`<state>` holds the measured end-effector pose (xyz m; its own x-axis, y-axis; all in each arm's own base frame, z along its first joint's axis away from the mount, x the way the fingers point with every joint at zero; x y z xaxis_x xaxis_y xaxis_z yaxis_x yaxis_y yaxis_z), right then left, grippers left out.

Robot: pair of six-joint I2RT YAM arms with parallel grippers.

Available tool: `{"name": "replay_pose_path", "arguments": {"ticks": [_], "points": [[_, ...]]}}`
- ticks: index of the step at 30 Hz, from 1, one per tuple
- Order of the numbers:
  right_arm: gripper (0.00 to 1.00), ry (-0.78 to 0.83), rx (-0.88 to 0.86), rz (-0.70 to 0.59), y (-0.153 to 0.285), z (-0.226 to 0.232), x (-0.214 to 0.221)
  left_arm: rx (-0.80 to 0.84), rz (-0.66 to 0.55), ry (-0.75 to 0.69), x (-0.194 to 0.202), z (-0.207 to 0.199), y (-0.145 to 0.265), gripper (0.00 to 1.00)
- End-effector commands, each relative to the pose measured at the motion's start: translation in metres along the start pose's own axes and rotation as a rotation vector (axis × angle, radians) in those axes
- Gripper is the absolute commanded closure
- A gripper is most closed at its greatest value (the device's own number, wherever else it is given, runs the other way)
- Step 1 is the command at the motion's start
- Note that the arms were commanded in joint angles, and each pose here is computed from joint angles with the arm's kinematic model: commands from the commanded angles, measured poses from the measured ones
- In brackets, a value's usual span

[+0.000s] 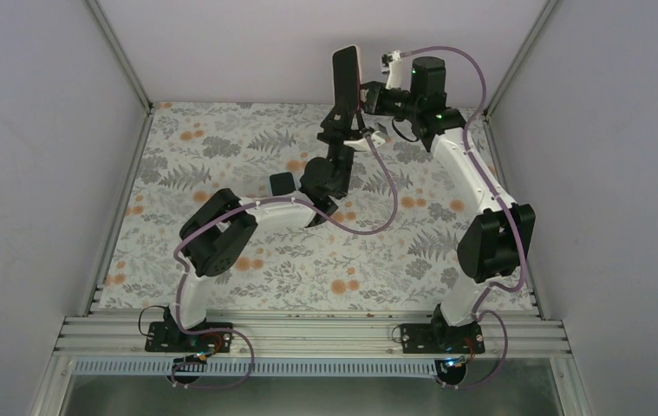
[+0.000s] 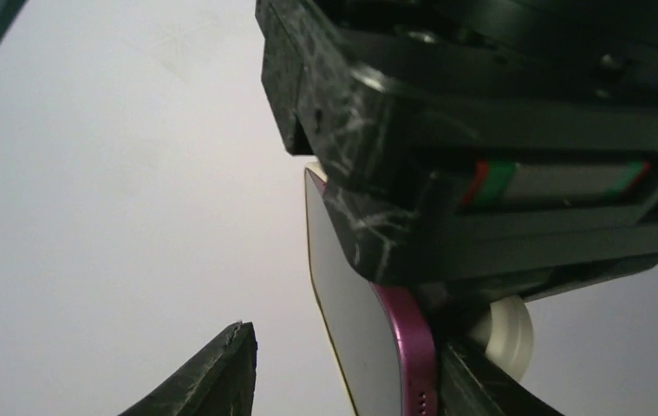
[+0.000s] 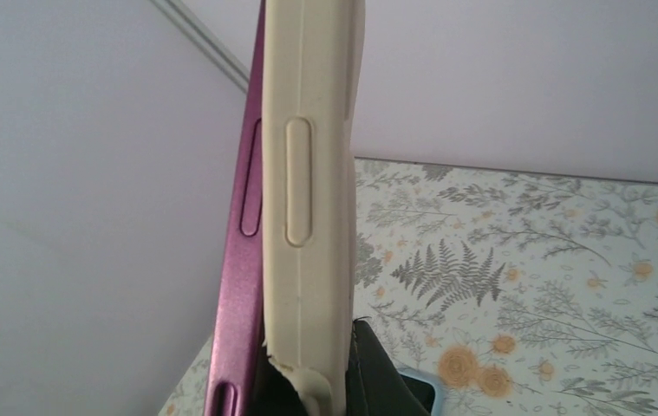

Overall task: Take the phone out of the phone case
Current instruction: Remove the phone case from the phone.

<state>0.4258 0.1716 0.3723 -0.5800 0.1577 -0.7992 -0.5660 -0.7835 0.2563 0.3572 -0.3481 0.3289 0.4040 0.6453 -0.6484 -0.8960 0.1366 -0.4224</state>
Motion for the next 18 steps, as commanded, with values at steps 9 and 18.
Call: {"name": "replay_pose_path", "arguments": {"ticks": [9, 18], "points": [[0.97, 0.026, -0.153, 0.073, 0.029, -0.010, 0.005, -0.373, 0.002, -0.118, 0.024, 0.049, 0.005, 0.64], [0.97, 0.022, -0.147, 0.076, 0.029, -0.016, 0.007, -0.348, -0.005, -0.118, 0.025, 0.047, 0.006, 0.77]]}}
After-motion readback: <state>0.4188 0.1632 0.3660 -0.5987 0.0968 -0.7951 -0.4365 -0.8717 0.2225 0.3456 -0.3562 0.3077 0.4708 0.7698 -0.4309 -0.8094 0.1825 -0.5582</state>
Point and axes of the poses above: each gripper's point midway between its finger pads, its own y axis back along the fingers, its own z axis along the line the jaws close on, x = y × z, the point moved 8 cm from there along y, back along the fingers, and after that the axes turned 3 degrees about y, right-handed, at the moved point
